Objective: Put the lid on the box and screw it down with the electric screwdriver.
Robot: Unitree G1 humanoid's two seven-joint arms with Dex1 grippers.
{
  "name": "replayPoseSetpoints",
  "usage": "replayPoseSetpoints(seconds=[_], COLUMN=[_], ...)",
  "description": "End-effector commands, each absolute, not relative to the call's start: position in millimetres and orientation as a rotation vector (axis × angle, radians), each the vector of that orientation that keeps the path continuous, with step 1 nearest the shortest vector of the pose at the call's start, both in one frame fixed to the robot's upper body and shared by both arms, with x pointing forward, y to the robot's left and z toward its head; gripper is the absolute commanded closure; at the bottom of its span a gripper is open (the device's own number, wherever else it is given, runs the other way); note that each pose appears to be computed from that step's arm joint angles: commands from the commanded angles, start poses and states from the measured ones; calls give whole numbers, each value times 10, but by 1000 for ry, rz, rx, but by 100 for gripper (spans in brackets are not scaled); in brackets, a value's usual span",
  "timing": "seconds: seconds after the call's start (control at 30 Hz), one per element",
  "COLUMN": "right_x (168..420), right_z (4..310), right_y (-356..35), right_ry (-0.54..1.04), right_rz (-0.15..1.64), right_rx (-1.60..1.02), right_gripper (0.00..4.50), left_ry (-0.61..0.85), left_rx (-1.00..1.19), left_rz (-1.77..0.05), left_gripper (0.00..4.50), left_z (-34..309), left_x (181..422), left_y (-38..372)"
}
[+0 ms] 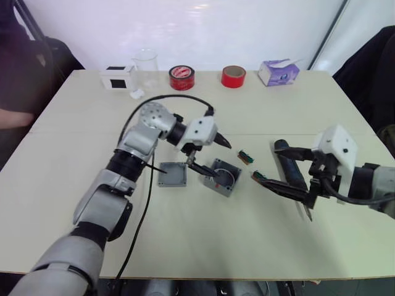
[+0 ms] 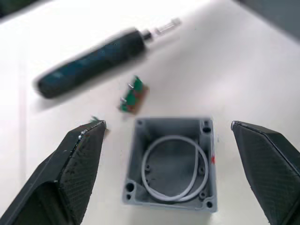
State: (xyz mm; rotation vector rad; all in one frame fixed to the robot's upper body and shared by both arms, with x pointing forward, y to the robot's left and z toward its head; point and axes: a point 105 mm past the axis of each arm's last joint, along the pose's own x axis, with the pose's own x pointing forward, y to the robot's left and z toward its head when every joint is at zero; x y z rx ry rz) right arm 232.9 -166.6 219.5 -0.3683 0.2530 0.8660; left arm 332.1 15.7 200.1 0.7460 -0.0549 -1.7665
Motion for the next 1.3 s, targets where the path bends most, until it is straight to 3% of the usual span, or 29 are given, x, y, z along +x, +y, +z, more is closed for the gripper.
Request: replayPoseSetpoints(seconds=[0.03, 0.3, 0.4, 0.67, 0.8, 1.0, 1.1, 1.3], right_x=[2367, 2488, 2524, 2584, 2574, 2555, 2539, 2512], right_z=[2286, 2334, 2358, 2396, 2397, 2395, 2385, 2367], right_y=[-1551, -1401, -1349, -1311, -1322, -1340, -1351, -1371], right_ry=[201, 169, 157, 153, 157, 162, 169, 182], right_rz=[945, 1064, 1102, 1141, 1138, 1123, 1113, 1102], right_rx=[-391, -398, -398, -418, -422, -421, -422, -410], right_gripper=[0, 0, 0, 0, 0, 0, 0, 0], left_ry=[10, 252, 314, 398, 423, 500, 517, 504], left_rx=[600, 331, 226, 30, 38, 41, 68, 58], left_rz=[-1353, -637, -451, -298, -356, -298, -275, -290], left_gripper=[7, 7, 7, 7, 7, 7, 83, 345], left_z=[2185, 1922, 1769, 1435, 1303, 1023, 945, 970], left_x=[3479, 3361, 3286, 3255, 3196, 3183, 3188, 3178], left_y=[818, 1599, 1754, 1681, 1500, 1542, 1601, 1571])
